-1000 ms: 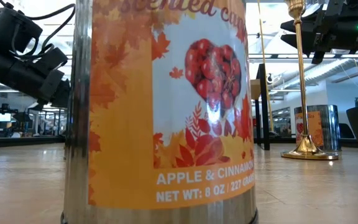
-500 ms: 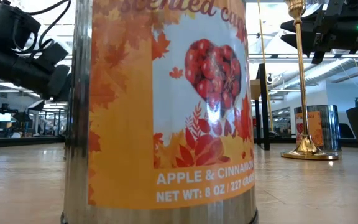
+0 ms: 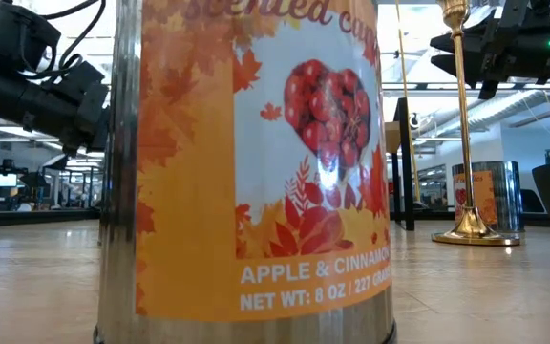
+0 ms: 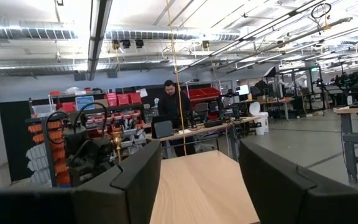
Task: Pick & Place candle stick holders
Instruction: Put the left gold candle holder on the shelf
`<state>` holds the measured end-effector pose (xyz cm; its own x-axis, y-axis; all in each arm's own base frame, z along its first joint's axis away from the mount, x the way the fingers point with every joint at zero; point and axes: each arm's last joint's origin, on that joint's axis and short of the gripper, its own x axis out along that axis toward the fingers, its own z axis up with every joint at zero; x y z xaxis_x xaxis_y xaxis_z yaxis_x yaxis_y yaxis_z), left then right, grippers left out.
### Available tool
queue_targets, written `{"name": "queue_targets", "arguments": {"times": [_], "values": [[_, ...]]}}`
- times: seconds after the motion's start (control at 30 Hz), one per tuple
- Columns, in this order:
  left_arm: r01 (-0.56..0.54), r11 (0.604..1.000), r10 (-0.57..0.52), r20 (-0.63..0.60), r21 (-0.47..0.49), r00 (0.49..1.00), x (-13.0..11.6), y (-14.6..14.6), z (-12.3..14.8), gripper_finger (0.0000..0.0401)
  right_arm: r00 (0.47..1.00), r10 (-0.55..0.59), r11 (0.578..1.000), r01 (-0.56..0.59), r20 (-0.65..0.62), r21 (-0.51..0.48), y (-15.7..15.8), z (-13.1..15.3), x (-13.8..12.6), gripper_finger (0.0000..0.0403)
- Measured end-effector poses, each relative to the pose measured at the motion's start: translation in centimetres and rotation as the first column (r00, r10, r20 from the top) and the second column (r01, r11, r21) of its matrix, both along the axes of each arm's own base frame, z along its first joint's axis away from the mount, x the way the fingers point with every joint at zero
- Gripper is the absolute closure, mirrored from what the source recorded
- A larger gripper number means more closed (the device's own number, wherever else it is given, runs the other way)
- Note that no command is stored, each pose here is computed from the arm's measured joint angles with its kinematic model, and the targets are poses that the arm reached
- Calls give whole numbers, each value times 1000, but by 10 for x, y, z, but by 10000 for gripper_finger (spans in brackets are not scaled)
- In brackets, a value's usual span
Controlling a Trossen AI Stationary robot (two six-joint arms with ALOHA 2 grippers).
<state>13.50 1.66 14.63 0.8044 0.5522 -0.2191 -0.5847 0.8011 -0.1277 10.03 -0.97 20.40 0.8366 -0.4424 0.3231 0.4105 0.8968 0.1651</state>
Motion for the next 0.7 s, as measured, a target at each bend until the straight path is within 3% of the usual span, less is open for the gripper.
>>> {"name": "queue_targets", "arguments": {"times": [0.13,0.3,0.5,0.7], "values": [[25,1000,-25,77,-4,997,2,-3,7,387,1000,0,1000,0,1,0,0,0,0,190],[93,994,-103,199,57,975,8,-13,31,386,1000,0,1000,0,-13,-1,0,-1,0,190],[188,974,-208,169,128,963,20,-29,78,387,997,2,1000,-2,-73,3,0,-7,2,190],[88,977,-119,155,192,981,32,-33,135,387,995,29,997,-22,-96,76,0,-12,4,190]]}}
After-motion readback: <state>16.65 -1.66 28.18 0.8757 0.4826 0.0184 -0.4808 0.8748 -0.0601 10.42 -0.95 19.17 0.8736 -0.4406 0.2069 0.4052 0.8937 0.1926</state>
